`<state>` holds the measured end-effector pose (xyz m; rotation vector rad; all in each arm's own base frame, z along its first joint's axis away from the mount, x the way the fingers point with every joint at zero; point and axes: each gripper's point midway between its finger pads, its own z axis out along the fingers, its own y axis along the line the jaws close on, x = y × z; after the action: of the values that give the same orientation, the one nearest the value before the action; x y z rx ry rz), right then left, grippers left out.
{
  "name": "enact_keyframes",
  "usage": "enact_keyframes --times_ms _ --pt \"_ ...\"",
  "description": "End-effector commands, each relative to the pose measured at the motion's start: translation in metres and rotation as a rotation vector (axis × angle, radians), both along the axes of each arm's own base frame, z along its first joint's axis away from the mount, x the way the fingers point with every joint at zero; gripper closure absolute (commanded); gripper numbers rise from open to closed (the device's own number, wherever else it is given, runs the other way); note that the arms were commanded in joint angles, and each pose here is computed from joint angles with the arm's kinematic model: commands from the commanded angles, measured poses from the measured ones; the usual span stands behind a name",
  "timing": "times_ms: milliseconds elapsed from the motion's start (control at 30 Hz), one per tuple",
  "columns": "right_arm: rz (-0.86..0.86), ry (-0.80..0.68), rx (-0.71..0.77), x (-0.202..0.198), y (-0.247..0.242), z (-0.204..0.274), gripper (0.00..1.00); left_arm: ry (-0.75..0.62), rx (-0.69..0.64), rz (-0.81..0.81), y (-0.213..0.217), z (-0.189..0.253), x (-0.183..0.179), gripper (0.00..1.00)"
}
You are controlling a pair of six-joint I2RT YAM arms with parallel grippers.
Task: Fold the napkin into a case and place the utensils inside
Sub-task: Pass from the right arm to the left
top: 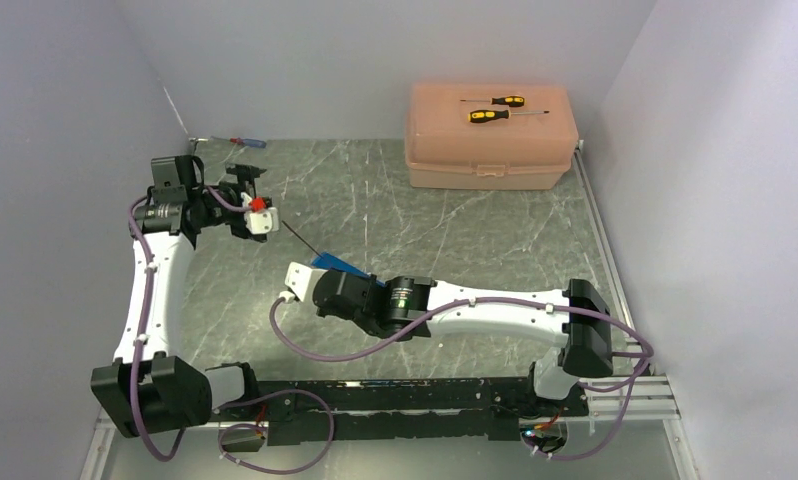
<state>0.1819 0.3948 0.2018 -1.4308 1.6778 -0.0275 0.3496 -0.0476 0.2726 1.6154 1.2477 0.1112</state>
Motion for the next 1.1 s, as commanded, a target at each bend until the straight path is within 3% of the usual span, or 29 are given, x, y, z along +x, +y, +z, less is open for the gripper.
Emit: enact_keyframes --times_ms 0,133,267,467,767,967,1067 --pt "0.059 0.000 0.115 -0.007 0.005 0.052 1.00 -0.206 0.084 -0.252 -0.027 0.037 -0.023 0.05" --pt "0.072 0.003 0.127 -0.009 0.005 0.056 1.00 -0.243 0.148 -0.343 -0.038 0.031 -0.047 0.05" --pt "0.075 -0.006 0.131 -0.009 0.000 0.060 1.00 -0.177 0.231 -0.387 -0.036 0.012 -0.072 0.05" --pt "0.081 -0.035 0.121 -0.006 -0.004 0.065 1.00 -0.177 0.198 -0.409 -0.044 0.014 -0.087 0.05" --pt "0.105 -0.055 0.127 -0.004 0.012 0.074 1.00 -0.190 0.141 -0.436 -0.062 0.016 -0.099 0.36" --pt "0.125 -0.066 0.134 -0.003 0.022 0.081 1.00 -0.141 0.166 -0.401 -0.056 0.004 -0.093 0.42" --pt "0.128 -0.063 0.131 -0.003 0.026 0.081 1.00 -0.147 0.160 -0.386 -0.055 0.006 -0.089 0.57"
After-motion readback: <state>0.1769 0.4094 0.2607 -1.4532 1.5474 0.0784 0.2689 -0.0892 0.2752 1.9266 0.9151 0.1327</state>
